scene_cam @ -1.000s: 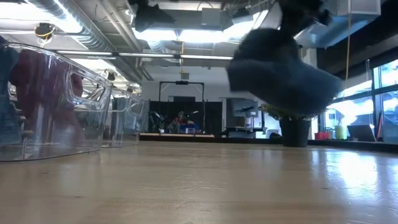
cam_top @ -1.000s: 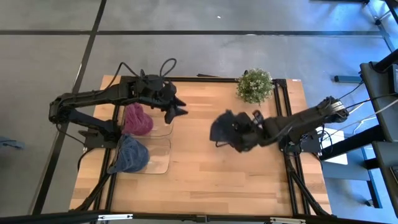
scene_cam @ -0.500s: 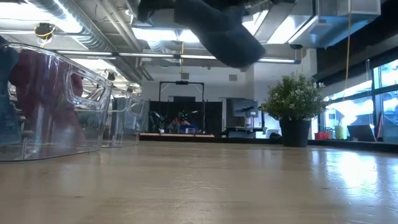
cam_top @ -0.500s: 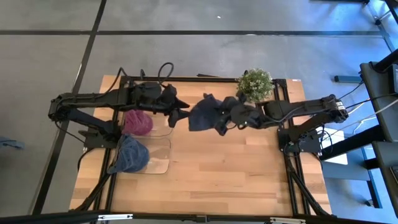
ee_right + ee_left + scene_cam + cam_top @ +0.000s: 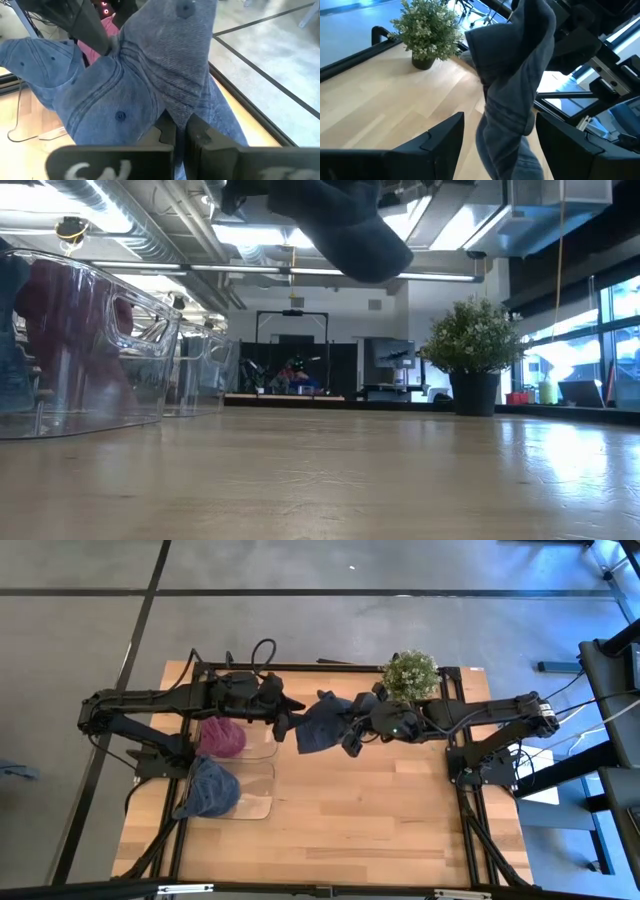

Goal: Pick & Place hat
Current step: Put the blue cap into the bottom transparent bin

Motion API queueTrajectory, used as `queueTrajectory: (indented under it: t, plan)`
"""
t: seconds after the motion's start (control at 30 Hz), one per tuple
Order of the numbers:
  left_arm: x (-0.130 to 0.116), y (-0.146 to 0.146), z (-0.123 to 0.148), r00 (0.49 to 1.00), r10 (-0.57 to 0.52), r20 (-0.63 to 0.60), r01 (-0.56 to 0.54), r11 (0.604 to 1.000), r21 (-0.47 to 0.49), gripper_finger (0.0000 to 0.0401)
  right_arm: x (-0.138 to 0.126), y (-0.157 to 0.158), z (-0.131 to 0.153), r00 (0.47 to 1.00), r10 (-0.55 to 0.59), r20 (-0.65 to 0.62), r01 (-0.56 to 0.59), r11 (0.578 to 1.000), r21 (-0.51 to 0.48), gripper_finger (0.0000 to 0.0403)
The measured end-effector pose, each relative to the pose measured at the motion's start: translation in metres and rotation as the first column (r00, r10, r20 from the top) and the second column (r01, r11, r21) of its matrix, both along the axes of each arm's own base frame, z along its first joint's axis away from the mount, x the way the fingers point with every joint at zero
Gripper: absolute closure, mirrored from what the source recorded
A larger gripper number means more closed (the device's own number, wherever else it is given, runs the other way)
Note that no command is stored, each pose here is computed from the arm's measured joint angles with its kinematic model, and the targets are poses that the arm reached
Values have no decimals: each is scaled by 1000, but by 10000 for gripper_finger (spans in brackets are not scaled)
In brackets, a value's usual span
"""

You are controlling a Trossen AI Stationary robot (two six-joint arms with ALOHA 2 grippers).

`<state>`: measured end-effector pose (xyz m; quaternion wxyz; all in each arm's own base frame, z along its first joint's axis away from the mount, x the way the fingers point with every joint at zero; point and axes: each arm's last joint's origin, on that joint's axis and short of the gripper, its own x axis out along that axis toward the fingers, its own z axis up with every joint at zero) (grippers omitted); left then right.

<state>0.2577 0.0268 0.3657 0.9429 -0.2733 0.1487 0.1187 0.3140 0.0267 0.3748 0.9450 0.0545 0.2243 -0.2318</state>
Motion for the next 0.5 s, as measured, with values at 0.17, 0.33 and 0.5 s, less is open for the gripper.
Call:
queueTrajectory:
  t: [0.17, 0.33, 0.5]
  plan:
    - [0, 0, 1, 1000, 1, 11, -1, 1000, 2, 183, 1, -2, 1, 1000, 5, 5, -5, 1000, -14, 393]
    - [0, 1, 1, 1000, 9, 14, -9, 1000, 4, 225, 2, -3, 3, 1000, 7, 22, -7, 1000, -13, 393]
    - [0, 2, 1, 999, 42, 14, -42, 999, 17, 276, 3, -5, 3, 999, 22, 29, -22, 1000, 1, 393]
